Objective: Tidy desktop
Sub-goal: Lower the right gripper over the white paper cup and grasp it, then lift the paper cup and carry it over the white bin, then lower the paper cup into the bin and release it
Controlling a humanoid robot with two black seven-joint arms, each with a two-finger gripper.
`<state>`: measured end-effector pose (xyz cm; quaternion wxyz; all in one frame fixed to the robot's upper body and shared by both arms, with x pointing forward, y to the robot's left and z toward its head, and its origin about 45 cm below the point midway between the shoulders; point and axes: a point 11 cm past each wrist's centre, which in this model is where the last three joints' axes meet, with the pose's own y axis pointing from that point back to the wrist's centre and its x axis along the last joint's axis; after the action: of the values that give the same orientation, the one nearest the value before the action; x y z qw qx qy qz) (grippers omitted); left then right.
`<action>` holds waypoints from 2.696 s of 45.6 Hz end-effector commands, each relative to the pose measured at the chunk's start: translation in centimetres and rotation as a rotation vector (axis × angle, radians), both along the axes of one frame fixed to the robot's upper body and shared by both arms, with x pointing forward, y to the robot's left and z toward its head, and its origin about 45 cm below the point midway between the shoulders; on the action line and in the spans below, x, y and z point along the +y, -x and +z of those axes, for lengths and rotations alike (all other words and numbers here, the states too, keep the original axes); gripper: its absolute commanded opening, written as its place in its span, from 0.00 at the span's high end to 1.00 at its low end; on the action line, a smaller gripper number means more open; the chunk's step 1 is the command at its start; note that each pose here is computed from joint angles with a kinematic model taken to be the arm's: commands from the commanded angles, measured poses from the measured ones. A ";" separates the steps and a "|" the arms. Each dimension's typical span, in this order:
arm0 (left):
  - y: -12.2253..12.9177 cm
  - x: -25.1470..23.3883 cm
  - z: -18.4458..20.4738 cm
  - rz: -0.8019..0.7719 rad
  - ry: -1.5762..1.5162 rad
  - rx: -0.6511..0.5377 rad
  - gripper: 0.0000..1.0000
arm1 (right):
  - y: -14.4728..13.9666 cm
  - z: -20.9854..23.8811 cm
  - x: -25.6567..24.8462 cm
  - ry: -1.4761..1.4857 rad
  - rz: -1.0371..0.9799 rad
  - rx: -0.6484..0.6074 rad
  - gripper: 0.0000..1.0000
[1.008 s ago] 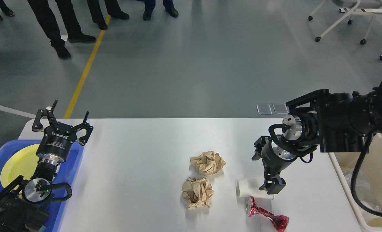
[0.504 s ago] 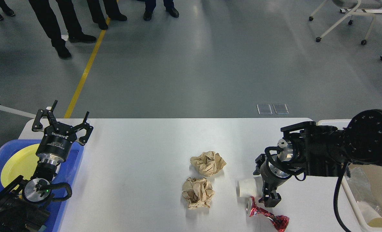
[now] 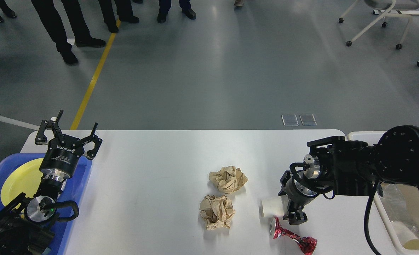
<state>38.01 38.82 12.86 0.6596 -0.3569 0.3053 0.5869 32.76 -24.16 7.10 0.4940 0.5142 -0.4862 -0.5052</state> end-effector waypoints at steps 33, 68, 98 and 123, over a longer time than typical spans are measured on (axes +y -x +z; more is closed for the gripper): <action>0.0 0.0 0.0 0.000 0.000 0.000 0.04 | -1.4 3.3 -0.9 0.111 0.005 -0.033 0.67; 0.0 0.0 0.0 -0.001 -0.001 0.000 0.04 | -0.3 25.6 1.7 0.051 1.249 -0.185 0.73; 0.0 0.0 0.0 0.000 0.000 0.000 0.04 | -0.6 29.1 -6.4 0.166 1.158 -0.216 0.79; 0.0 0.0 0.0 0.001 0.000 0.001 0.04 | 1.1 17.1 -32.1 0.462 0.648 -0.169 0.77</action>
<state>38.01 38.82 12.85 0.6593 -0.3566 0.3055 0.5872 32.34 -53.46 27.70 0.6875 0.5833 -0.4040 -0.1544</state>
